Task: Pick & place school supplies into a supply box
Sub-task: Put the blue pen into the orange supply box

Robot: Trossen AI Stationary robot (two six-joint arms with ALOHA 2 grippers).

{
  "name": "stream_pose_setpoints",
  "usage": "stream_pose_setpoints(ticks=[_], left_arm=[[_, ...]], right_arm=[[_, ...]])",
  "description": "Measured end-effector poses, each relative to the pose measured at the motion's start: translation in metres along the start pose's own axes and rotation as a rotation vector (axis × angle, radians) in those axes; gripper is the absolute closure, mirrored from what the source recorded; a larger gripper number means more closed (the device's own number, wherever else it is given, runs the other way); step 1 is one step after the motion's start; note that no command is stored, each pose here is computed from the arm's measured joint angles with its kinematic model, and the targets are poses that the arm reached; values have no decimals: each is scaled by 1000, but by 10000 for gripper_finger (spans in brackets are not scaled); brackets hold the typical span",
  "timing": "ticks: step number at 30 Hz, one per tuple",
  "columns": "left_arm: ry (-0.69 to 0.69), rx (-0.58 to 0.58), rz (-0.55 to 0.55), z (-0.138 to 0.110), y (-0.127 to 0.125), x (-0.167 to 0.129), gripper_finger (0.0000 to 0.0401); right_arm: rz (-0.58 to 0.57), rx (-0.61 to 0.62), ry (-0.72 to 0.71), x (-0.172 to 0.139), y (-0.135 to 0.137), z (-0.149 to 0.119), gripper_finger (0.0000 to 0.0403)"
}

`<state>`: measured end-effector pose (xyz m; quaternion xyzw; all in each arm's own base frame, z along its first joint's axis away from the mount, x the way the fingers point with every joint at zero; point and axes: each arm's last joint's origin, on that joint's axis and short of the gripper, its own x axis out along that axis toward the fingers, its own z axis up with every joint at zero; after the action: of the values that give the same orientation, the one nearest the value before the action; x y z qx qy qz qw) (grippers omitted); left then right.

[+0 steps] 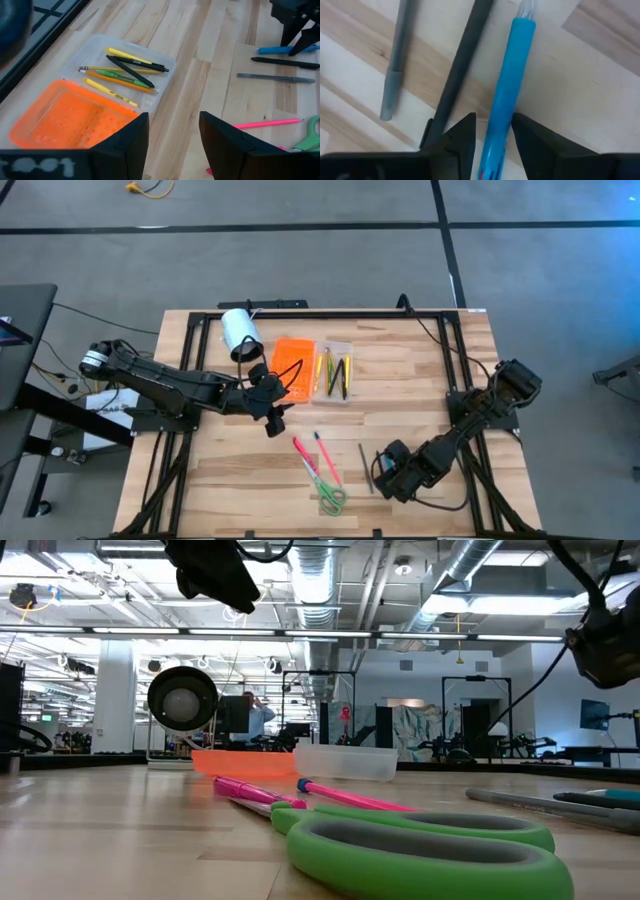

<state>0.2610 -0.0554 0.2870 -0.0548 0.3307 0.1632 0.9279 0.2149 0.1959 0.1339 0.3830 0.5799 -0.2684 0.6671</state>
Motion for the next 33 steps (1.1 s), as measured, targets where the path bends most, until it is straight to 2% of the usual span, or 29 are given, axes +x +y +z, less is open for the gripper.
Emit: stream_pose_setpoints(ticks=[6, 18, 22, 33], left_arm=[[0, 1, 2, 0, 0, 0, 237], [-7, 0, 19, 0, 1, 0, 237], [-8, -5, 19, 0, 1, 0, 237], [-8, -9, 19, 0, 1, 0, 237]], right_arm=[[-47, 9, 1, 0, -4, 4, 281], [-182, -25, -9, -1, -17, 8, 358], [-186, -35, -7, -1, -17, 12, 374], [-137, -12, -56, 0, -13, 17, 375]])
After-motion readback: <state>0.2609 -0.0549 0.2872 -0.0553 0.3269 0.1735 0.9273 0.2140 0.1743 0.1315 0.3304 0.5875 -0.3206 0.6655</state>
